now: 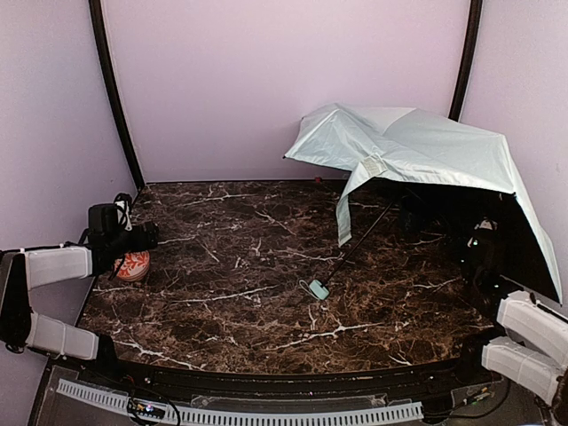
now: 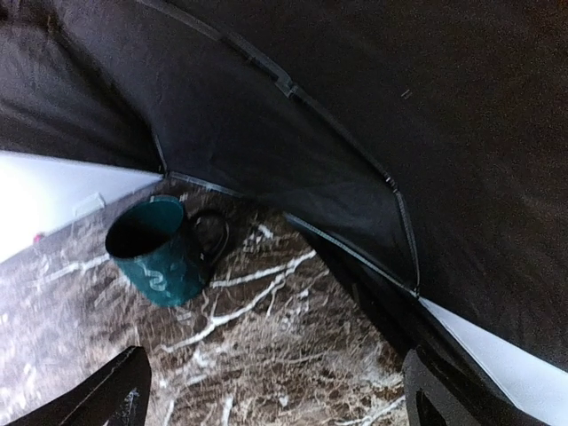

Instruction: Put away the umbrella

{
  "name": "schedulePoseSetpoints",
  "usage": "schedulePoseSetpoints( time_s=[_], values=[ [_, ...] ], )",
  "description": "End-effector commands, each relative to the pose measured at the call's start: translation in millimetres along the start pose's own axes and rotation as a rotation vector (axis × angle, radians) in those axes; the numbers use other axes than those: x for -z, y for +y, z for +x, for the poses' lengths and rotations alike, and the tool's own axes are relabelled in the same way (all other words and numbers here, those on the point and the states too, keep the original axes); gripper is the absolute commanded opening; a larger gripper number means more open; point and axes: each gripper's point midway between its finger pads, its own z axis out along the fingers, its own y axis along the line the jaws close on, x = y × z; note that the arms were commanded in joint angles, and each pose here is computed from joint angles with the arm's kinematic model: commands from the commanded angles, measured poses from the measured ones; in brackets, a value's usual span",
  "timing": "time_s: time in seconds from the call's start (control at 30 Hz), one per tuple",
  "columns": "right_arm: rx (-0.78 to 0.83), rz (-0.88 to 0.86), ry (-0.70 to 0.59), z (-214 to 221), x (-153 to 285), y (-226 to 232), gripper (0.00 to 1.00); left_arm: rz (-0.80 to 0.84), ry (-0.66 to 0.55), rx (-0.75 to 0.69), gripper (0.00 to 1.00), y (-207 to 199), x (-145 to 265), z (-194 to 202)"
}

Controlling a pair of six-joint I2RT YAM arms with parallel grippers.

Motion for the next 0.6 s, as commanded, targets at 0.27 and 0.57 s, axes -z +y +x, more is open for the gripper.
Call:
schedulePoseSetpoints(
  time_s=[0.27,0.57],
  values=[
    [-0.121,-0.377,-0.197,-47,33,53,1.00,0.196,-0.024,0.019,0.95,-39,8,-43],
    [-0.235,-0.766,0.098,-54,39,146,0.89,0.487,0.014,-0.103,0.89,-111,33,-55]
  ],
)
